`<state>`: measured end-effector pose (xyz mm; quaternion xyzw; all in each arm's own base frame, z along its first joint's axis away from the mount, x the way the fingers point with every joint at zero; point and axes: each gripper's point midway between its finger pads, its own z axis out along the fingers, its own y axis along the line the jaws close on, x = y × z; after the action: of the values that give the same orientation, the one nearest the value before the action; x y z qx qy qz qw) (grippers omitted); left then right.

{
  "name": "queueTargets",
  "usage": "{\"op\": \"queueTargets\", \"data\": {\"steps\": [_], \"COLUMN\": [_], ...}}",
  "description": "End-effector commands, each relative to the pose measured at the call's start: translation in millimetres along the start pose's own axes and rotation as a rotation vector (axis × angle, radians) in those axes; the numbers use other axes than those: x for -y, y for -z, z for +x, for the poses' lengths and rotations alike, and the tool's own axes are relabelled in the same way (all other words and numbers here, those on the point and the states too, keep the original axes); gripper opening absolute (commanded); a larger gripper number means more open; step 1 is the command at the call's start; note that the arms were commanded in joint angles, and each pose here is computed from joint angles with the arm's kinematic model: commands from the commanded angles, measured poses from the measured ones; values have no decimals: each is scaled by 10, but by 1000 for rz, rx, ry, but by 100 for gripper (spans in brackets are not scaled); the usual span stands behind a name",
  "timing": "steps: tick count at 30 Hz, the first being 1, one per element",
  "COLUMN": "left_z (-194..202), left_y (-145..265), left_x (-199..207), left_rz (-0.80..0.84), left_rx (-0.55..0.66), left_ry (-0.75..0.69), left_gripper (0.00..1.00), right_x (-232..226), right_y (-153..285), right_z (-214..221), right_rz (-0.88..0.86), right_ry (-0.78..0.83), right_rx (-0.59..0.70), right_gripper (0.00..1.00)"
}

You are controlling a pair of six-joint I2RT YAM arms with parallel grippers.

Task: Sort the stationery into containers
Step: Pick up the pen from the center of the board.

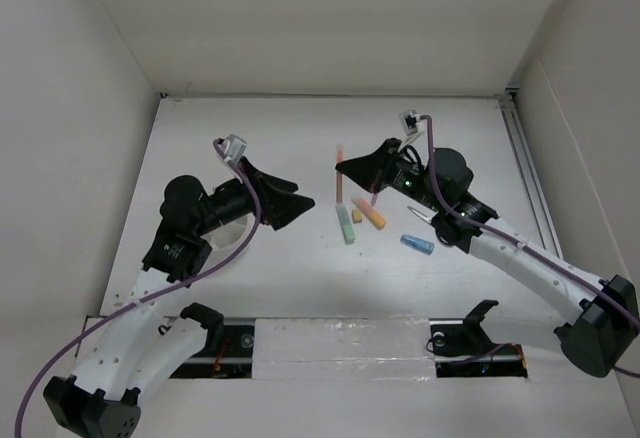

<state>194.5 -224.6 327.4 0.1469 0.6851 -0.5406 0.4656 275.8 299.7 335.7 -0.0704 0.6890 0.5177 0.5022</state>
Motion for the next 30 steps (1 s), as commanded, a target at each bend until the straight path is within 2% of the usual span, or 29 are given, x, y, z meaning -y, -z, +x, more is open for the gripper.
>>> {"op": "queueTargets", "data": {"steps": [1,6,11,19,20,24,29,30], "left_z": [-176,-174,-123,-148,-148,-190,-149,-128], "left_y": [73,139,131,128,128,129,115,121], "left_x": [412,495,422,422,422,437,406,425], "left_rz": [172,196,167,165,165,161,158,171], "left_rx": [58,69,51,63,63,76,56,44], "left_ry": [-90,-112,-107,-112,-112,-117,-112,-113], "left_gripper": [100,100,95,75,66,45,32,32], "right_x": [-609,-1055,-1316,-1706,-1779,-1801,-1899,-1899], "right_y": [8,89,85,161,196,182,199,199], "right_z": [-75,-60,20,155,147,204,132,132], "right_rz": [-247,-474,-558,-752,-777,-797,-832,-832], "right_ry": [5,-19,-30,-32,-36,-34,-36,-36], "right_rx": [45,75,61,41,37,31,34,34], "right_gripper": [0,0,0,0,0,0,0,0]}}
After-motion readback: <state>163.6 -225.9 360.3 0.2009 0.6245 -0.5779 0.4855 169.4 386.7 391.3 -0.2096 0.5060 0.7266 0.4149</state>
